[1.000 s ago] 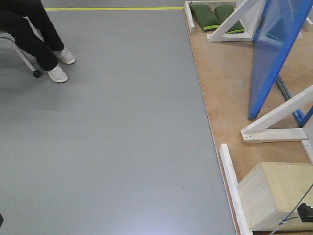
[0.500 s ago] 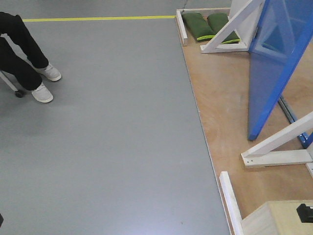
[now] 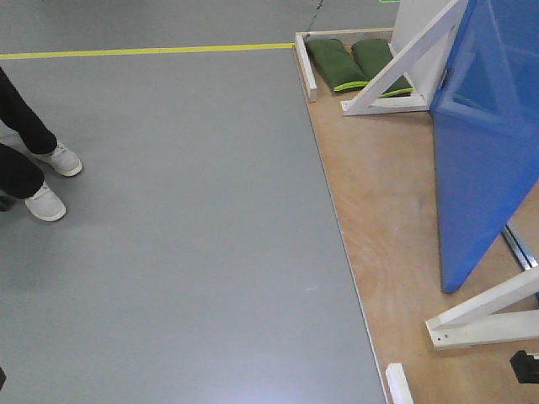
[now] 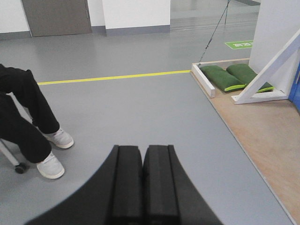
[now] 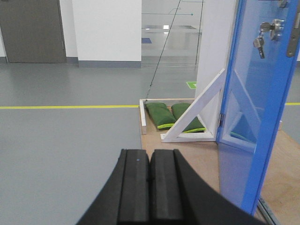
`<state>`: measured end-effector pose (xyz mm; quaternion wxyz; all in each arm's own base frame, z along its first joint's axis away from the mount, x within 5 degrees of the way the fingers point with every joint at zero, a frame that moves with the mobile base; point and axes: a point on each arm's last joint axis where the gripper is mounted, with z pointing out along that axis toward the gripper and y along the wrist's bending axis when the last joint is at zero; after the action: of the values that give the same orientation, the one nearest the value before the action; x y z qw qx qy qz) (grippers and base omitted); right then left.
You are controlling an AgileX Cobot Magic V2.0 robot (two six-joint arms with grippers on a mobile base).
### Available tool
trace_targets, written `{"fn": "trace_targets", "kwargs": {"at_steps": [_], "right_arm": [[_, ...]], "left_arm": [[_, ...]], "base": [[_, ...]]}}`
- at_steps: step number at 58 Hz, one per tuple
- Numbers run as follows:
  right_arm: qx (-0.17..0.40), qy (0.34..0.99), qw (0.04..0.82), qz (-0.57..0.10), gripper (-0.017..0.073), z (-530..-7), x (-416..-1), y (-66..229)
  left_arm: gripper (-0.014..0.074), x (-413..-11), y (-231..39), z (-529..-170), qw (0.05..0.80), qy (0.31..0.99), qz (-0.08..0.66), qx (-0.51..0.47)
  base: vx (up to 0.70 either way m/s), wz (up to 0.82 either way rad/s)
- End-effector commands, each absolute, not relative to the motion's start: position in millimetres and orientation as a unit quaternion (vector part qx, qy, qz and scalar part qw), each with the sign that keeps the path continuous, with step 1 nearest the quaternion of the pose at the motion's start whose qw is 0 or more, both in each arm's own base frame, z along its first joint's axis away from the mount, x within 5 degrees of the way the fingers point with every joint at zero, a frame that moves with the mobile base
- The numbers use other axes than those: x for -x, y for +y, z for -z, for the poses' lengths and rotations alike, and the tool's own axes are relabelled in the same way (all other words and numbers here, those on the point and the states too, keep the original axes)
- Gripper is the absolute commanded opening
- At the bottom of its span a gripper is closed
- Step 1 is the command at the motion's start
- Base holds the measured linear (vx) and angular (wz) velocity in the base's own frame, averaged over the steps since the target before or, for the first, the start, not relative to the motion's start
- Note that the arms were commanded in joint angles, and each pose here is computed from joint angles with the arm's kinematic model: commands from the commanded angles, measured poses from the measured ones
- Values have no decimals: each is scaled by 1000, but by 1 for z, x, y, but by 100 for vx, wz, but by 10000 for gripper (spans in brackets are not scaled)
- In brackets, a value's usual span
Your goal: Move to blue door and open it
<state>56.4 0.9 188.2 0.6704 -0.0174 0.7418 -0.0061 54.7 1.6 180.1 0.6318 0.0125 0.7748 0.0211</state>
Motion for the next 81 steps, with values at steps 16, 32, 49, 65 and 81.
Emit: {"fn": "trace_targets", "kwargs": {"at_steps": [16,32,49,65,81], "right_arm": [[18,711,702,12,12,-195,-56,0],[18,711,702,12,12,-195,-56,0],[18,711,702,12,12,-195,-56,0],[18,711,702,12,12,-195,-56,0],[18,711,703,12,12,-195,-56,0]], "left_arm": [[73,-54,1,-197,678,735,-15,-13],[73,-54,1,-197,678,735,-15,-13],[73,-54,1,-197,678,735,-15,-13],[73,-54,1,-197,678,735,-15,-13],[73,-54,1,-197,678,735,-15,-13]], "base": [[40,-4],[38,5],[37,10],[34,8],[26,-2]]}}
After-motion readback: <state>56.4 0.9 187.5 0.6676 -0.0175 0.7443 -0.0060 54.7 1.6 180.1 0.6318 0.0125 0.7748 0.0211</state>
